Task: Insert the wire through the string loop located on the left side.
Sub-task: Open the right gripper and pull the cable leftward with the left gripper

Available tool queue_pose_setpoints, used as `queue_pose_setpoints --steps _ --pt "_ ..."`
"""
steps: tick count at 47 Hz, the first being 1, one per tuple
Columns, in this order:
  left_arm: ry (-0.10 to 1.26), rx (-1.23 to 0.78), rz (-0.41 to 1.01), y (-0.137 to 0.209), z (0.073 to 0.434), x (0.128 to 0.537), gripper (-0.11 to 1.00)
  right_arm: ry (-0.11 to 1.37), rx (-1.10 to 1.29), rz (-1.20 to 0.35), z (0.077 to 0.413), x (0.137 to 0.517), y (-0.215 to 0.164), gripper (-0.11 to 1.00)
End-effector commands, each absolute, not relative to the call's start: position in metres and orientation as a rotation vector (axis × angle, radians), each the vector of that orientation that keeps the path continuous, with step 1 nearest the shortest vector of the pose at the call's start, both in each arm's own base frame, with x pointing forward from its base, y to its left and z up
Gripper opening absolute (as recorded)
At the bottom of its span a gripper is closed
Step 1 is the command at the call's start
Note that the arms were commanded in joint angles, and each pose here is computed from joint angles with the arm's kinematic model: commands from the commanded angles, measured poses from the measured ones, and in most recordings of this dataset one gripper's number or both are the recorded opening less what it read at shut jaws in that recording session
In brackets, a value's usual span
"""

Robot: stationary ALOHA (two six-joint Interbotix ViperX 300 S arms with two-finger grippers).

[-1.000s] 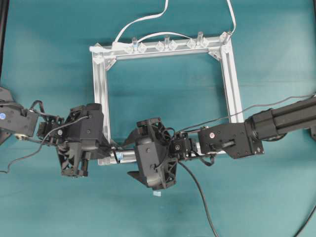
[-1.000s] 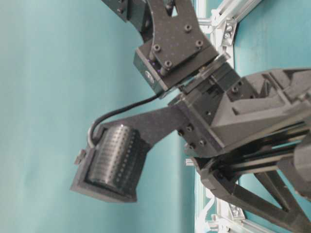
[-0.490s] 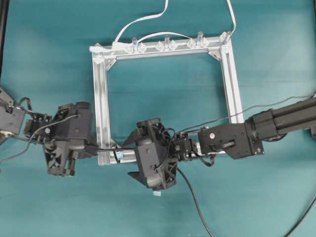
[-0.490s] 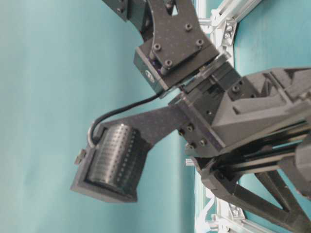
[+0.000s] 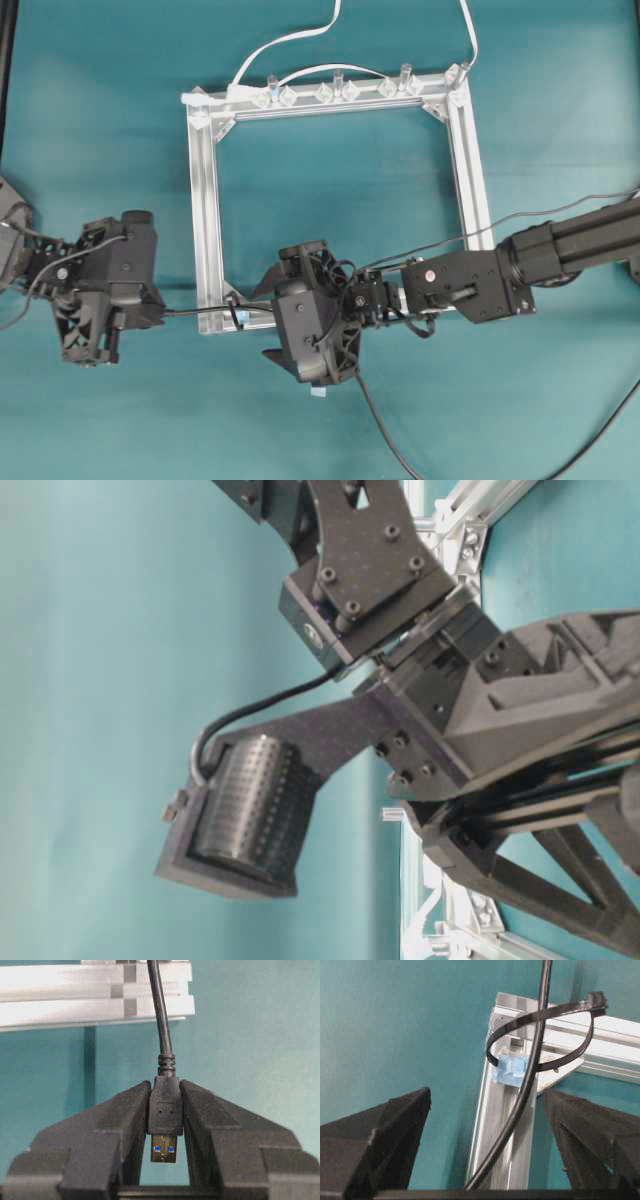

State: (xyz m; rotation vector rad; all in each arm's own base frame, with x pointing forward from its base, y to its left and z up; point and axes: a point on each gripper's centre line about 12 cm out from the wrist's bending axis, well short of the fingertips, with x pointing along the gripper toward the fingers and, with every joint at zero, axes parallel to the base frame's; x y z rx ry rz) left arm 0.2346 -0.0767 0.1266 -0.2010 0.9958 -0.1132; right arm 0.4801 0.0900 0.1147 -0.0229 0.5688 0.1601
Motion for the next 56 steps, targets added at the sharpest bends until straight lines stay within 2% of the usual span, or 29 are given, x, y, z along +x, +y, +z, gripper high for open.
queue_pose_setpoints --steps 1,13,48,49,56 --pt "0.974 -0.218 -0.124 -0.08 0.134 0.232 0.21 0.532 -0.024 0.166 0.13 0.482 0.092 0.92" --pt "1.05 -0.2 -0.128 -0.082 0.129 0.217 0.21 0.53 -0.024 0.166 0.131 0.482 0.092 0.92" --pt "1.053 -0.199 -0.128 -0.082 0.128 0.216 0.22 0.532 -0.024 0.166 0.13 0.482 0.092 0.92" --pt "1.056 -0.198 -0.128 -0.082 0.128 0.216 0.25 0.532 -0.024 0.166 0.13 0.482 0.092 0.92" --pt "1.07 -0.185 -0.13 -0.082 0.128 0.215 0.69 0.527 -0.024 0.166 0.131 0.483 0.092 0.92"
